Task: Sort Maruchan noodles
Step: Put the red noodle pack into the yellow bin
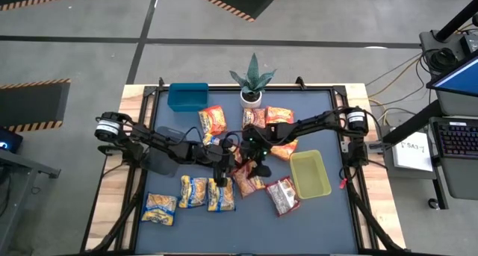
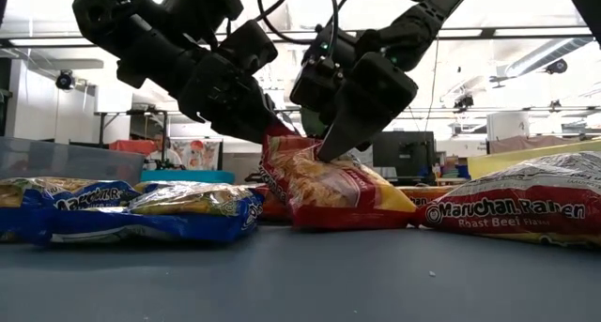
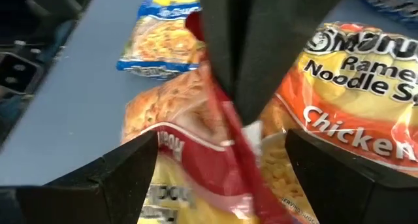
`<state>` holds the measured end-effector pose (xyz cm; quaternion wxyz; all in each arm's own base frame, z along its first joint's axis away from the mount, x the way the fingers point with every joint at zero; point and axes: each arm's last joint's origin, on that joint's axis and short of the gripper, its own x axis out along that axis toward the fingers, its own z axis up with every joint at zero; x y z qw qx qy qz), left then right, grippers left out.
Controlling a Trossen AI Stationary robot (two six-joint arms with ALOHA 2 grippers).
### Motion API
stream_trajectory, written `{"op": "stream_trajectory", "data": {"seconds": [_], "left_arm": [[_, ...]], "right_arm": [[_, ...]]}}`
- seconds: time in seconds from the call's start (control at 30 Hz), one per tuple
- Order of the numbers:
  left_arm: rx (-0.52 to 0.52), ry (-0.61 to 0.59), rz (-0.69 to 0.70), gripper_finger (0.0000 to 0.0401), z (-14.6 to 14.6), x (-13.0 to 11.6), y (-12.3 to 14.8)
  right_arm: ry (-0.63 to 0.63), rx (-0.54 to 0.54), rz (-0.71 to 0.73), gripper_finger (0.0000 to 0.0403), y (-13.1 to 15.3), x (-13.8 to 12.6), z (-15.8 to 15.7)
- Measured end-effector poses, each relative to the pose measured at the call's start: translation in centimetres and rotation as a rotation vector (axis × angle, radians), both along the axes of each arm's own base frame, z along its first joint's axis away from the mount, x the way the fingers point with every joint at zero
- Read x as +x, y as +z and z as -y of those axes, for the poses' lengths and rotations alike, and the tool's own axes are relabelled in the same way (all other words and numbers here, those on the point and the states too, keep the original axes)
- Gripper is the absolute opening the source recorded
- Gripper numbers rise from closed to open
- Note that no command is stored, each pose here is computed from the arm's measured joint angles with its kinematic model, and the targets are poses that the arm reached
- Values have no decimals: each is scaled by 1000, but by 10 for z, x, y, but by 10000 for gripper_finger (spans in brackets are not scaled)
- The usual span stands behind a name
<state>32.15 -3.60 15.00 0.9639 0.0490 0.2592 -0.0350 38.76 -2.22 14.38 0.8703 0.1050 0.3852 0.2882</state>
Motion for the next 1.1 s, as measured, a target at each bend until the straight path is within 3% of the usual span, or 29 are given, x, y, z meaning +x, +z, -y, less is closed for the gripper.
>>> {"op": "stream_trajectory", "data": {"seconds": [0.1, 0.2, 0.47, 0.67, 0.83, 1.1], "left_arm": [[0, 0, 4, 0, 0, 1, 1], [-1, 0, 13, 0, 0, 3, 3], [9, -7, 27, 0, 0, 2, 9], [41, -25, 78, 0, -1, -9, 37], [71, -42, 131, 0, -3, -28, 70], [101, -2, 206, 0, -9, -69, 101]], "right_arm": [[11, 18, -2, 319, 0, 0, -1], [11, 19, -4, 288, 0, 0, -1], [32, 56, -12, 142, -1, -1, -2], [38, 78, -26, 56, 3, -3, -3], [24, 80, -30, 45, 11, -6, -3], [-19, 42, 9, 52, 51, -19, -4]]}}
